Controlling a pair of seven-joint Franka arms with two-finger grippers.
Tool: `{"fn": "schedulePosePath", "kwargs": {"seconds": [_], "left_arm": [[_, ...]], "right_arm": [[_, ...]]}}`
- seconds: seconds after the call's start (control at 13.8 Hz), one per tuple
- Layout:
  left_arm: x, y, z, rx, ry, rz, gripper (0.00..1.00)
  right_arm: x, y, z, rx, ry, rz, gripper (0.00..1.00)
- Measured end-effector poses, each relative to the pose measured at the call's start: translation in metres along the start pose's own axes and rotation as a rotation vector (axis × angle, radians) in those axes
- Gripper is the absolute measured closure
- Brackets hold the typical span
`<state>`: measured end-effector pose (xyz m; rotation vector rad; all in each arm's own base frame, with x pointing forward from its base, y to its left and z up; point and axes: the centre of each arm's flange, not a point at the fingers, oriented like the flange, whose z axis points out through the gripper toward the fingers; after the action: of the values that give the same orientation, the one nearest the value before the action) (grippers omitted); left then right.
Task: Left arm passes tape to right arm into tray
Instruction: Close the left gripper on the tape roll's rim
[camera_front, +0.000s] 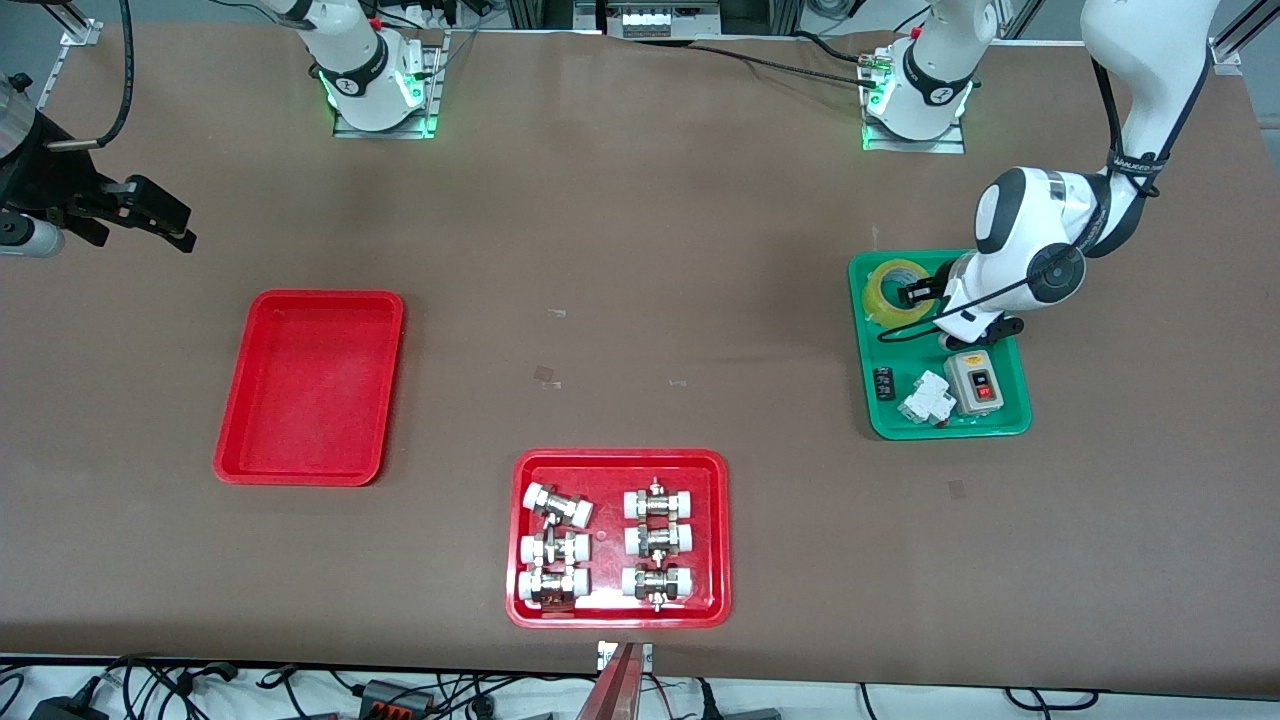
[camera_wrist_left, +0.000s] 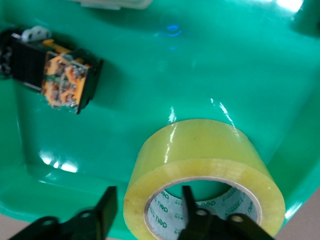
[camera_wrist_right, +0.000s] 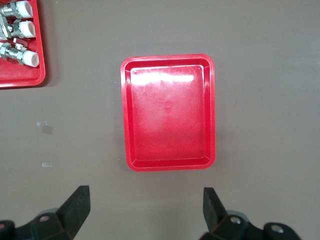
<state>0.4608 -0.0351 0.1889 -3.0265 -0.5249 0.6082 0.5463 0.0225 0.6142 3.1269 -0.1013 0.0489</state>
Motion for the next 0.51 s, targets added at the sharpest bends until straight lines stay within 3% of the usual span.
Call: {"fn": "schedulePosePath", "kwargs": {"seconds": [0.22, 0.51], "left_arm": [[-0.002, 0.0, -0.013, 0.008, 0.009, -0.034, 0.78], [-0.017, -0.006, -0.075, 0.05, 0.027, -0.069, 0.78]], "right_arm": [[0.0, 0.0, 0.0, 0.0, 0.0, 0.0, 0.0], [0.0, 0.0, 0.0, 0.0, -0.001, 0.0, 0.0]]}}
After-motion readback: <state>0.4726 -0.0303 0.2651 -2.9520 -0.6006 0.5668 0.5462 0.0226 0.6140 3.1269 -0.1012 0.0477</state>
